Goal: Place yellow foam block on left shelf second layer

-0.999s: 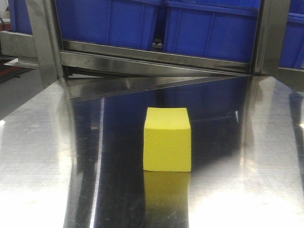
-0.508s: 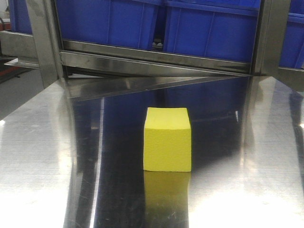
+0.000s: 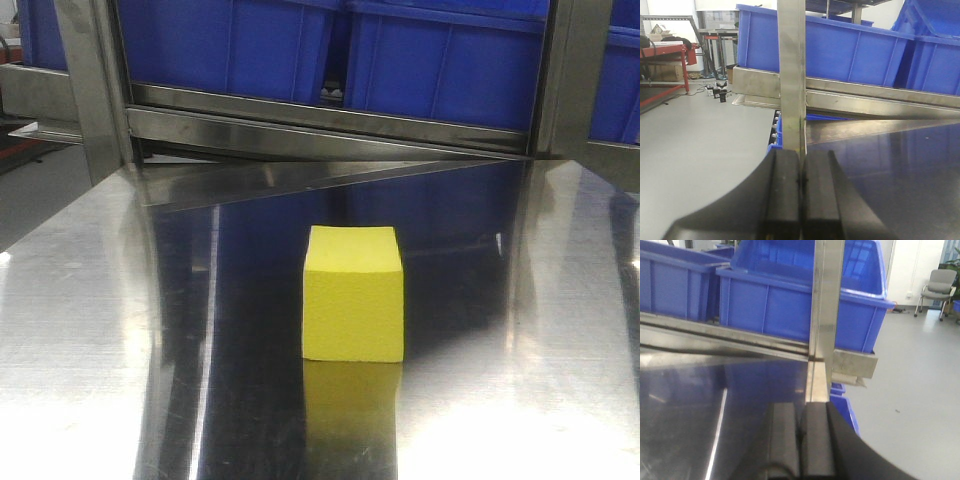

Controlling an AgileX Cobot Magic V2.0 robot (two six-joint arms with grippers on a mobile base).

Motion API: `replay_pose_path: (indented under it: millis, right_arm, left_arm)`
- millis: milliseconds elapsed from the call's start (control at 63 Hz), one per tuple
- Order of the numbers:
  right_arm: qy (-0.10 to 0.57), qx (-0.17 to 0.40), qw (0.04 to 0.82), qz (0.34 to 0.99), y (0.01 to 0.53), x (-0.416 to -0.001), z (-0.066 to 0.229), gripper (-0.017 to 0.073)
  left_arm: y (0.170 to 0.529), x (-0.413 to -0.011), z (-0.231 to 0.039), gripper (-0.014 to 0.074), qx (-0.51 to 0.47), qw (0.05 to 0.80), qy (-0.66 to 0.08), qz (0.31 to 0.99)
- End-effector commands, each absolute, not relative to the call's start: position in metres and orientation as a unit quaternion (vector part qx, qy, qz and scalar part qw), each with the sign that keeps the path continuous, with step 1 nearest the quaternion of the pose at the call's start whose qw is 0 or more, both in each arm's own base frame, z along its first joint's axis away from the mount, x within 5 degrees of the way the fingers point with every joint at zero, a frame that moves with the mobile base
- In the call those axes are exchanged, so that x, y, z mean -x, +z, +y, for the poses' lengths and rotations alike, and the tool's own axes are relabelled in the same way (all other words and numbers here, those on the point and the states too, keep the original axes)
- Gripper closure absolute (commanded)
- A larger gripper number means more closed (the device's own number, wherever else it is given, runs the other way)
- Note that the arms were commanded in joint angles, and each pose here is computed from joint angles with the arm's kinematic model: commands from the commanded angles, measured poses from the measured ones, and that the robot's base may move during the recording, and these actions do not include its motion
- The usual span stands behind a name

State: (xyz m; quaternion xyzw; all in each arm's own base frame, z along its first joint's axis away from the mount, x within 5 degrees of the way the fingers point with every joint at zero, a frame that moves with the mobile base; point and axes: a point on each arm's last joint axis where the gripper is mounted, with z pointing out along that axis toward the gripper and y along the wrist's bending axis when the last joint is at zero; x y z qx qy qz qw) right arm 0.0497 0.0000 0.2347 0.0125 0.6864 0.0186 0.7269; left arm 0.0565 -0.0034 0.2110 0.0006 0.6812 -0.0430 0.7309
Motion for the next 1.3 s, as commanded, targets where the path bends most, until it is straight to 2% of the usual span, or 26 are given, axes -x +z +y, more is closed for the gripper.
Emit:
replay_pose_path:
  millis: [0,286,397,571,650,777,872,1095,1285]
  right_arm:
    - [0.016,-0.005,0.771,0.637,0.264,-0.045,0.000,0.0531]
    - [0.058,0.027,0.756,0.652,0.309,-0.064,0.007,0.0531]
    - [0.096,0.042,0.738,0.666,0.323,-0.078,0.015,0.0531]
    - [0.115,0.078,0.701,0.700,0.333,-0.103,0.029,0.0524]
    - [0.111,0.093,0.674,0.725,0.333,-0.116,0.035,0.0442]
    - [0.126,0.085,0.632,0.760,0.333,-0.134,0.044,0.0129]
    - [0.137,0.066,0.597,0.788,0.332,-0.146,0.048,-0.0063]
    - [0.137,0.023,0.494,0.858,0.334,-0.166,0.060,-0.0040]
    - [0.147,-0.022,0.379,0.913,0.336,-0.184,0.089,-0.0040]
  left_arm:
    - [0.209,-0.058,-0.004,0.0470,-0.001,0.745,-0.047,0.665]
    - [0.209,-0.058,-0.004,0.0470,0.001,0.745,-0.049,0.665]
    - [0.209,-0.058,-0.004,0.0470,-0.001,0.745,-0.047,0.665]
    - [0.209,-0.058,-0.004,0.0470,0.001,0.745,-0.049,0.665]
    - [0.209,-0.058,-0.004,0.0470,0.001,0.745,-0.049,0.665]
    - [0.209,-0.058,-0.004,0.0470,0.001,0.745,-0.049,0.665]
    - [0.209,-0.058,-0.004,0.0470,0.001,0.745,-0.049,0.665]
    - [0.209,-0.058,-0.004,0.0470,0.001,0.745,-0.049,0.665]
    - [0.209,-0.058,-0.004,0.0470,0.001,0.745,-0.049,0.665]
